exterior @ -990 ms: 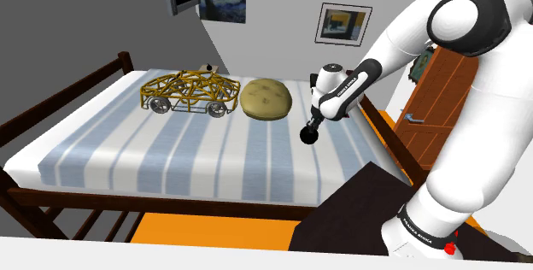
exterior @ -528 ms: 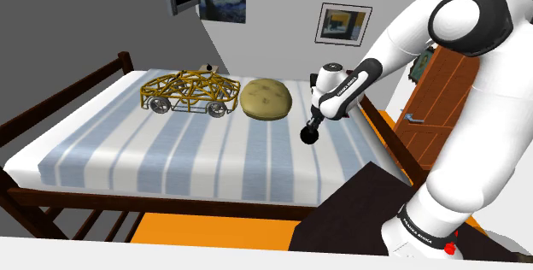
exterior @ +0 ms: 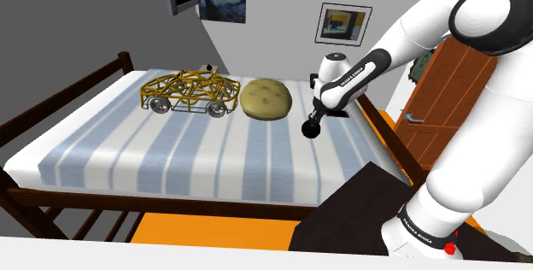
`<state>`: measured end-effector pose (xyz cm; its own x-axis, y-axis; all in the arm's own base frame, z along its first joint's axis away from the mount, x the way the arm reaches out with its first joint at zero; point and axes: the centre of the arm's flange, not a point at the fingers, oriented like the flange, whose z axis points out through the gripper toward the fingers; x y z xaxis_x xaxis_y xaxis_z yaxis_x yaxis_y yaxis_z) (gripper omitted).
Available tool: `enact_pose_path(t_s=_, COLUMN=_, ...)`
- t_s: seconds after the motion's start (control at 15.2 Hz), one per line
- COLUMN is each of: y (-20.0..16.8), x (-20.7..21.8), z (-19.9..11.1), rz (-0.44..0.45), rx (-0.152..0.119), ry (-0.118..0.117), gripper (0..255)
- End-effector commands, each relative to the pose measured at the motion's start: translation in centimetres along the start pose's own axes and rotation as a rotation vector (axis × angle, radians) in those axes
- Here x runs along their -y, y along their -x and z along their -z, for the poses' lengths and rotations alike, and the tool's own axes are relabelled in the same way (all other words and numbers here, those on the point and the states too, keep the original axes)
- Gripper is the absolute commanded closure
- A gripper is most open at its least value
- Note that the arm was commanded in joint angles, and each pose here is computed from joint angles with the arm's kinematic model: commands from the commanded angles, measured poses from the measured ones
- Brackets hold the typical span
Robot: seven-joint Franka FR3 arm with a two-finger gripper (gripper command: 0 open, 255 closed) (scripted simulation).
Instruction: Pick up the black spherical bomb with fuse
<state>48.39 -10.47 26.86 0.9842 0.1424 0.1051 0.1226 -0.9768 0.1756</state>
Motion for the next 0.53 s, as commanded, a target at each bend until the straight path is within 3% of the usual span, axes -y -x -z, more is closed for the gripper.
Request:
enact_pose_path(t_s=0.0, y=-0.2, x=-0.3, z=1.1, rz=0.0, rx=0.0, ry=0.0, gripper=255)
enact_pose_path(t_s=0.46, y=-0.5, x=-0.7, z=3.8, rz=0.0, rx=0.0, ry=0.0, gripper=255)
